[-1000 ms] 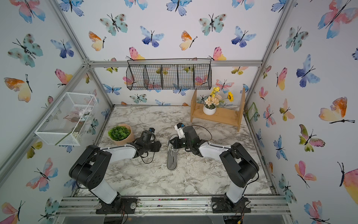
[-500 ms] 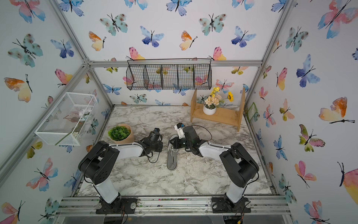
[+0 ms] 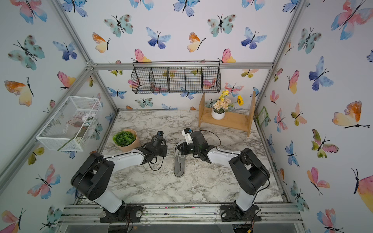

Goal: Tie the shoes
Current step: Wrap the shoelace around the shoelace.

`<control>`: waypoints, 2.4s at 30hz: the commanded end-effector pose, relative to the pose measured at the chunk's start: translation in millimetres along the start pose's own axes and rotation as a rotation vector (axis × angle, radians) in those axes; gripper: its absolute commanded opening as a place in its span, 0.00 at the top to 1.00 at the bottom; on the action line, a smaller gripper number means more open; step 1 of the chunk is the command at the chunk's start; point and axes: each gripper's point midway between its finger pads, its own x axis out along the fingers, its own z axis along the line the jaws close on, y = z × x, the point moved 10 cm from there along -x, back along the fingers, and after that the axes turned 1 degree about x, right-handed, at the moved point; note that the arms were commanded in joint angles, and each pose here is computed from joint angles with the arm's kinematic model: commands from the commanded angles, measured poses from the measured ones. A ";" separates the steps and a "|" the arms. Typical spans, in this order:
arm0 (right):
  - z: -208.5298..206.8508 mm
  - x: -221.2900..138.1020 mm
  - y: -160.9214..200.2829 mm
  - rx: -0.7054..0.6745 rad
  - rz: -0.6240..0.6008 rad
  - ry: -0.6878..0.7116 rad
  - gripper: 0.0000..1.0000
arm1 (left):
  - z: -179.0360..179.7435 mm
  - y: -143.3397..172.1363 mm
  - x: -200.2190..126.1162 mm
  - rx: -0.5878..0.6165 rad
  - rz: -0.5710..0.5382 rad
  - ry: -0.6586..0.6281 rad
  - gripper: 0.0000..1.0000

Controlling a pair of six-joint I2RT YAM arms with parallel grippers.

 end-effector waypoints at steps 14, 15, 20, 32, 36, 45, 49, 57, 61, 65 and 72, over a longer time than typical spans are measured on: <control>8.2 4.9 -13.9 -0.007 0.012 -0.015 0.98 | -21.3 5.5 -102.8 -0.022 -0.135 0.363 1.00; 8.3 4.9 -14.2 -0.008 0.014 -0.013 0.98 | -22.4 6.7 -105.2 -0.018 -0.138 0.374 1.00; 3.3 5.9 -13.5 0.003 0.030 -0.007 0.98 | -40.4 8.5 -115.4 0.012 -0.142 0.475 1.00; -2.0 12.0 -18.1 0.006 0.109 -0.057 0.98 | -73.9 22.7 -111.1 0.031 -0.169 0.586 1.00; -4.0 15.7 -20.5 -0.001 0.140 -0.073 0.98 | -84.7 28.4 -106.8 0.049 -0.181 0.611 1.00; -6.8 21.5 -25.4 -0.022 0.193 -0.083 0.98 | -112.4 39.0 -89.2 0.107 -0.171 0.640 1.00; -8.1 22.0 -25.8 -0.031 0.200 -0.077 0.98 | -122.3 42.9 -78.6 0.130 -0.155 0.649 0.95; -11.7 22.5 -23.9 -0.031 0.204 -0.062 0.98 | -131.6 51.6 -67.6 0.210 -0.091 0.695 0.59; -12.2 21.5 -23.1 -0.035 0.203 -0.054 0.98 | -129.1 53.3 -70.6 0.265 -0.050 0.689 0.44; -11.6 20.9 -23.4 -0.038 0.202 -0.055 0.98 | -110.8 53.7 -82.9 0.277 -0.044 0.687 0.38; -8.6 18.3 -25.4 -0.045 0.195 -0.066 0.98 | -45.9 54.1 -91.4 0.109 -0.072 0.656 0.33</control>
